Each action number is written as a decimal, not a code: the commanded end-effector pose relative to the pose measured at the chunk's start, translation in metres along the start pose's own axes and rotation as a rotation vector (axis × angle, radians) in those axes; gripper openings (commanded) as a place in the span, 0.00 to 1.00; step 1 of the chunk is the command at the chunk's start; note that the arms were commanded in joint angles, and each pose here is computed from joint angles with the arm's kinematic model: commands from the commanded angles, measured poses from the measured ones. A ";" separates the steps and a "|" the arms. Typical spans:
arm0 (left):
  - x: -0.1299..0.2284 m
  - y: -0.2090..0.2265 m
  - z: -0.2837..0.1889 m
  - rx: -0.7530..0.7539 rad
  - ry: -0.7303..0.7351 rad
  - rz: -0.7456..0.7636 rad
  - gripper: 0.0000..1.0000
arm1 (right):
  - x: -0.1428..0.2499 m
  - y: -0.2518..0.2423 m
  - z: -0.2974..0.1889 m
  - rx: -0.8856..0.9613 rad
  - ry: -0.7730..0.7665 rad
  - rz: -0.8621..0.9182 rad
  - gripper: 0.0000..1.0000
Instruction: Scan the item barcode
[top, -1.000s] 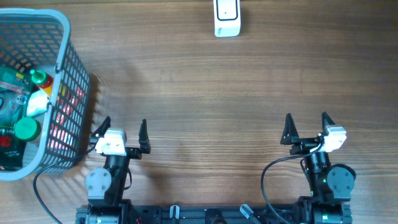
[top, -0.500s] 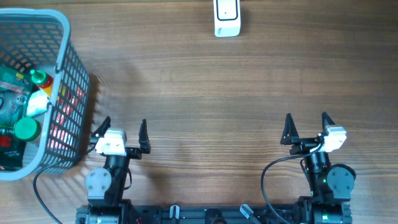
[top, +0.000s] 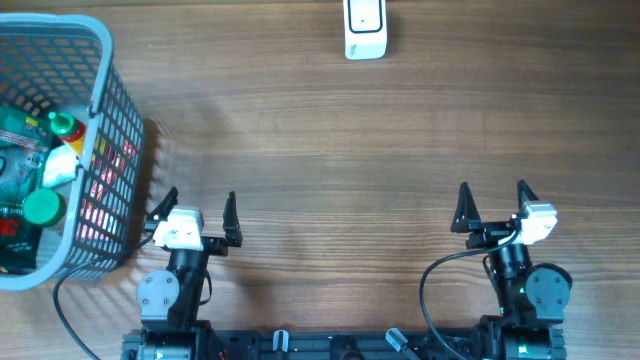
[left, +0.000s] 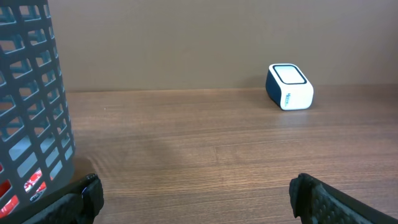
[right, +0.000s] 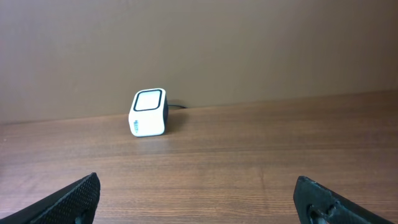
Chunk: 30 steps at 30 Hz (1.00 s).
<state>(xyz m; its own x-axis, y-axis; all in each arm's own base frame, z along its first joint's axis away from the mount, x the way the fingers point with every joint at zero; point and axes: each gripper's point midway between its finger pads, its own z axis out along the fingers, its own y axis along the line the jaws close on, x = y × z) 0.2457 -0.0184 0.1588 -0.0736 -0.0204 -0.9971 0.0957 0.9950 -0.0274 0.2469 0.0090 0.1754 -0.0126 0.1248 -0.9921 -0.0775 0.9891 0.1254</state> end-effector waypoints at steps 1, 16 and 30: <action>0.001 -0.013 0.000 0.075 0.000 -0.009 1.00 | 0.002 0.002 0.000 -0.011 0.006 -0.017 1.00; -0.094 -0.055 -0.027 0.348 -0.272 -0.220 1.00 | 0.002 0.002 0.000 -0.011 0.007 -0.017 1.00; -0.215 -0.058 -0.047 0.351 -0.315 -0.206 1.00 | 0.002 0.002 0.000 -0.011 0.006 -0.017 1.00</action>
<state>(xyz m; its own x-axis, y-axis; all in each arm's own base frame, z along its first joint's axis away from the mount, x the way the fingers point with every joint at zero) 0.1985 -0.0648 0.3565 0.2287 -0.2810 -0.9321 0.4372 0.8851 -0.1596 0.2469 0.0091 0.1752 -0.0134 0.1248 -0.9921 -0.0778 0.9890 0.1255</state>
